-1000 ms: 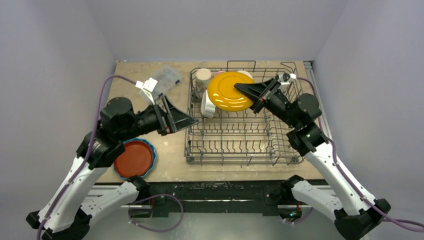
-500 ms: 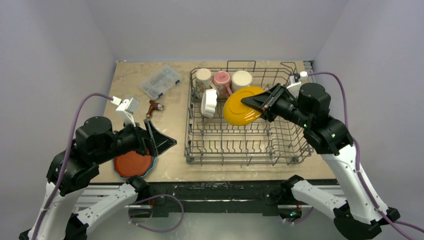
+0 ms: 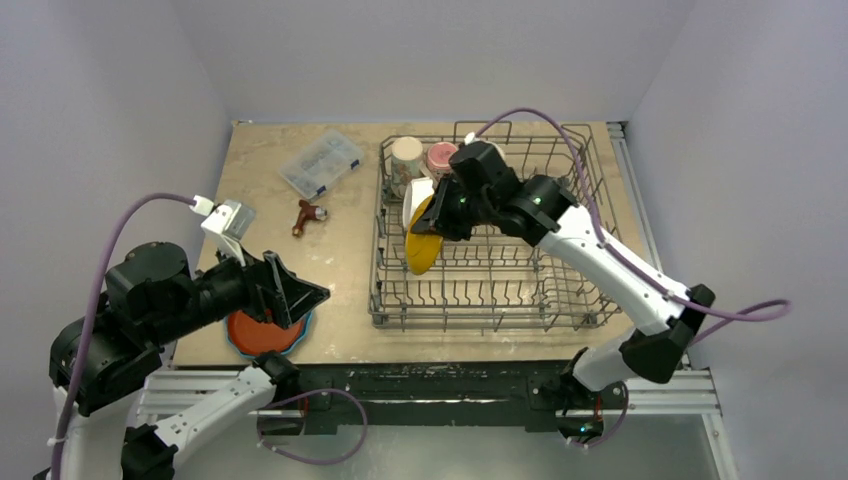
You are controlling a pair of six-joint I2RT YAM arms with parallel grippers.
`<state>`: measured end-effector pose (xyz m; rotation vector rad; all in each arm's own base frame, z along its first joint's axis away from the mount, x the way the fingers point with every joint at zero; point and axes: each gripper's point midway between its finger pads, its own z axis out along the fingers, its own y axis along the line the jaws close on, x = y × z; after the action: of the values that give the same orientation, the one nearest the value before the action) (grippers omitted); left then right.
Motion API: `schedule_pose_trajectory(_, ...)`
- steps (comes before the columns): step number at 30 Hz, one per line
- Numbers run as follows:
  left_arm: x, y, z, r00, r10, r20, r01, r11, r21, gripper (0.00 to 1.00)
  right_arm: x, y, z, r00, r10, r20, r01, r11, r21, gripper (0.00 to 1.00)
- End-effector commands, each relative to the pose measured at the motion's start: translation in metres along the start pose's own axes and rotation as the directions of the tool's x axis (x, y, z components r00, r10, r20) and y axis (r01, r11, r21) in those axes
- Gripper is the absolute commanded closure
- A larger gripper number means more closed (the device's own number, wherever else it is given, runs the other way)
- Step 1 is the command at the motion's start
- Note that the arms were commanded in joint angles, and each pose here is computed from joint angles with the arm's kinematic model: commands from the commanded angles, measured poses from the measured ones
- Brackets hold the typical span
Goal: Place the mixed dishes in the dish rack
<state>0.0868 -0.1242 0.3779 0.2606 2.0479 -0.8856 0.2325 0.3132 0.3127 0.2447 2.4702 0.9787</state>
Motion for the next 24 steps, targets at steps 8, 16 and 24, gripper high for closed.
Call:
schedule_pose_trajectory(8,-0.022,-0.002,-0.004,0.99,0.142,0.023,-0.141,0.99,-0.017,0.1,-0.002,0.019,0.052,0.988,-0.154,0.021,0.15,0.981,0.124,1.0)
schedule_pose_trajectory(16,-0.02,0.006,-0.01,0.985,0.17,0.029,-0.169,0.984,-0.055,0.09,0.012,0.001,0.064,0.99,-0.141,-0.015,0.142,0.975,0.173,1.0)
schedule_pose_trajectory(24,-0.019,0.002,-0.007,0.986,0.164,0.021,-0.164,0.986,-0.025,0.09,0.031,-0.007,0.081,0.987,-0.15,-0.05,0.157,0.97,0.188,1.0)
